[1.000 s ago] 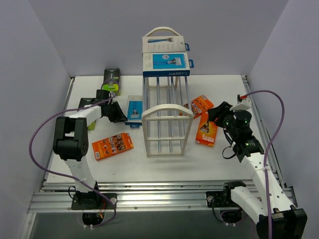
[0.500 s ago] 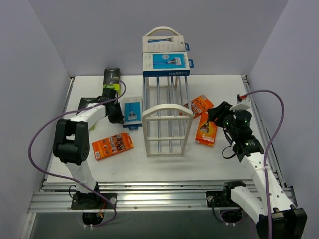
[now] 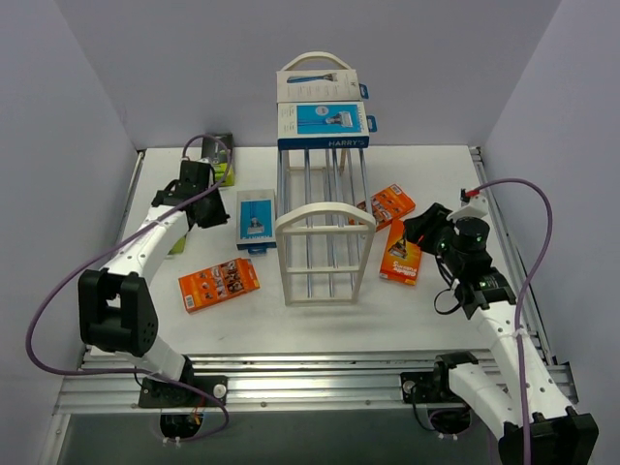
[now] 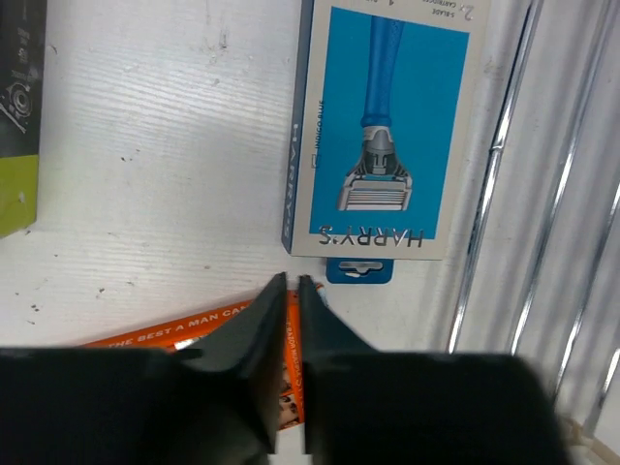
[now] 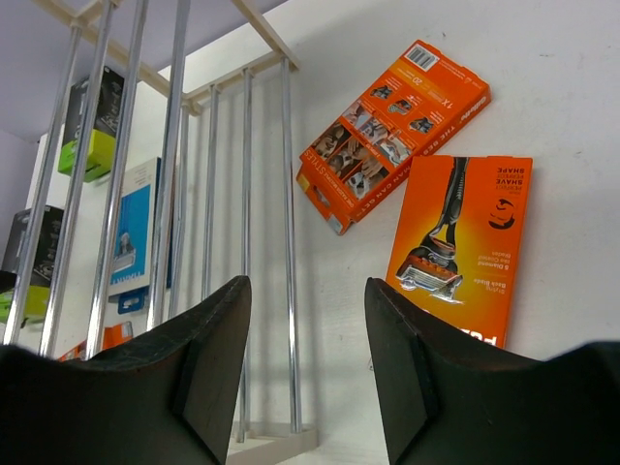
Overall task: Place and organize the shaving razors onto the shelf
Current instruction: Grab a shaving razor with the left arm
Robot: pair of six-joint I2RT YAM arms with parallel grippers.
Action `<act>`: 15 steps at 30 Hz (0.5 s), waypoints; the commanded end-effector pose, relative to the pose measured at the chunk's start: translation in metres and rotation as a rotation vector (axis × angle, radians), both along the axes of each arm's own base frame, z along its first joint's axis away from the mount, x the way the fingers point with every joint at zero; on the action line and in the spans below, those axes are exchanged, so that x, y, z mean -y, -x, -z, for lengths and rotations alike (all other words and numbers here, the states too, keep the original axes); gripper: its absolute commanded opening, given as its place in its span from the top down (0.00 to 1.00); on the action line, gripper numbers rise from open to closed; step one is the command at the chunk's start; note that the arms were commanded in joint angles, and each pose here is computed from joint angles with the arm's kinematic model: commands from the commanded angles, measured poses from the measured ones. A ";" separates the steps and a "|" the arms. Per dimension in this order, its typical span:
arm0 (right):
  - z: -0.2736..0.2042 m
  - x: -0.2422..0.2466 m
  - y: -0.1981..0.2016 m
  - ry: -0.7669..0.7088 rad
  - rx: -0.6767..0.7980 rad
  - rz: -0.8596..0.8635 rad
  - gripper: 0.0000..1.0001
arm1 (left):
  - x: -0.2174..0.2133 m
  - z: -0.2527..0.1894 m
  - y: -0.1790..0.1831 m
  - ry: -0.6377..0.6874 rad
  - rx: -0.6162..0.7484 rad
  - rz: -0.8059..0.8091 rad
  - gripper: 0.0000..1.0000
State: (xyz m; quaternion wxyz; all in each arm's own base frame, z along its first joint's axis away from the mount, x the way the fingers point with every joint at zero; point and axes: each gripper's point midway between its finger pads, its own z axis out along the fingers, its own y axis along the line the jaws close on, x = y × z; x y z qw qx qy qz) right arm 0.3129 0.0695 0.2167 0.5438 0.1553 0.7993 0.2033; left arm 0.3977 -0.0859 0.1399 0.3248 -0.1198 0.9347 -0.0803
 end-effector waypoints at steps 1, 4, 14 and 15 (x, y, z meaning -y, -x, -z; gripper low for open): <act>-0.013 0.005 0.009 -0.004 0.038 0.018 0.53 | 0.009 -0.010 -0.004 0.025 0.019 0.028 0.76; -0.011 0.005 0.015 -0.016 0.036 0.020 0.52 | 0.022 0.002 -0.002 0.096 -0.025 0.039 0.55; 0.005 0.009 0.021 -0.001 0.010 0.034 0.47 | 0.080 0.033 0.018 0.456 -0.141 0.039 0.42; 0.006 0.010 0.021 0.001 0.007 0.035 0.47 | 0.084 0.033 0.020 0.477 -0.152 0.045 0.42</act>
